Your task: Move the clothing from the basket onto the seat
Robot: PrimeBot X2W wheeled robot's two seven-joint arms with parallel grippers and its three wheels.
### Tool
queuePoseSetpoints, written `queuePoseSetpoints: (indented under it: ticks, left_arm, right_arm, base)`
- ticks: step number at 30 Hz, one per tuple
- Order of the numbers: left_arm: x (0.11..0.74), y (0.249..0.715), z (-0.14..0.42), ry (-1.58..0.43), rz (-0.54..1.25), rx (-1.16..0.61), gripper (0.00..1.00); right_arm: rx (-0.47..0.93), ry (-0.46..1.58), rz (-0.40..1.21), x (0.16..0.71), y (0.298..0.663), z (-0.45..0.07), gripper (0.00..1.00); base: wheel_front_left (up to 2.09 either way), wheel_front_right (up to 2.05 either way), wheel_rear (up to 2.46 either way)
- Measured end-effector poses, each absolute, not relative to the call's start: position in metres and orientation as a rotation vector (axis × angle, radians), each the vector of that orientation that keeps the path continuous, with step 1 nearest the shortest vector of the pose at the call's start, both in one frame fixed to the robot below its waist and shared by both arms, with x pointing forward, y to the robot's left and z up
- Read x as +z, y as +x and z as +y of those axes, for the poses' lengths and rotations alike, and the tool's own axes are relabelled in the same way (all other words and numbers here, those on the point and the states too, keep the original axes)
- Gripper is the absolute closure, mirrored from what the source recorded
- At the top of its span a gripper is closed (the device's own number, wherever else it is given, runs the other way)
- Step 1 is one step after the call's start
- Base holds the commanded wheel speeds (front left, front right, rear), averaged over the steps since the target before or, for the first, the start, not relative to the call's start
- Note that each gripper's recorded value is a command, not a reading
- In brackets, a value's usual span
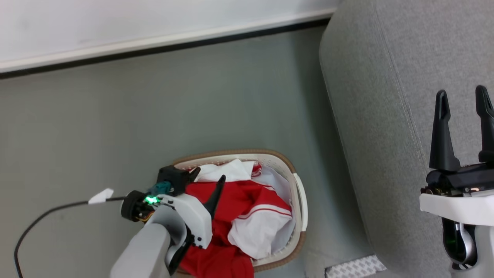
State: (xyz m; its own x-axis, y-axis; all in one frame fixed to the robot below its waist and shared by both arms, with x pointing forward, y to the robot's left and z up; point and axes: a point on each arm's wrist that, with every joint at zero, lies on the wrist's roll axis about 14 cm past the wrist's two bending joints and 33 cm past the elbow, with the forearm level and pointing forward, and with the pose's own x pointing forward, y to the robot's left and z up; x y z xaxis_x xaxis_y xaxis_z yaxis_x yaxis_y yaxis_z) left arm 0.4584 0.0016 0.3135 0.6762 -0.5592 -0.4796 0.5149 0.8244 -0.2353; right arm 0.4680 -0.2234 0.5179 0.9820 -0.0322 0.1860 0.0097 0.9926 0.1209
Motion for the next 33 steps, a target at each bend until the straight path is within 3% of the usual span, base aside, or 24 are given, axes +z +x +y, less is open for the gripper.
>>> queuePoseSetpoints:
  ticks: [13, 25, 33]
  left_arm:
    - [0.216, 0.435, -0.013, 0.097, 0.912, -0.741, 0.0]
    - [0.154, 0.45, -0.019, 0.199, 1.039, -0.791, 0.0]
    - [0.104, 0.415, -0.006, 0.376, 1.224, -0.892, 0.0]
  right_arm:
    - [-0.039, 0.104, -0.132, 0.487, 0.487, -0.227, 0.0]
    - [-0.072, 0.11, -0.068, 0.454, 0.496, -0.242, 0.0]
    - [-0.107, 0.11, -0.013, 0.43, 0.496, -0.254, 0.0]
  base:
    - [0.0, 0.0, 0.0]
    - [0.0, 0.0, 0.0]
    - [0.0, 0.0, 0.0]
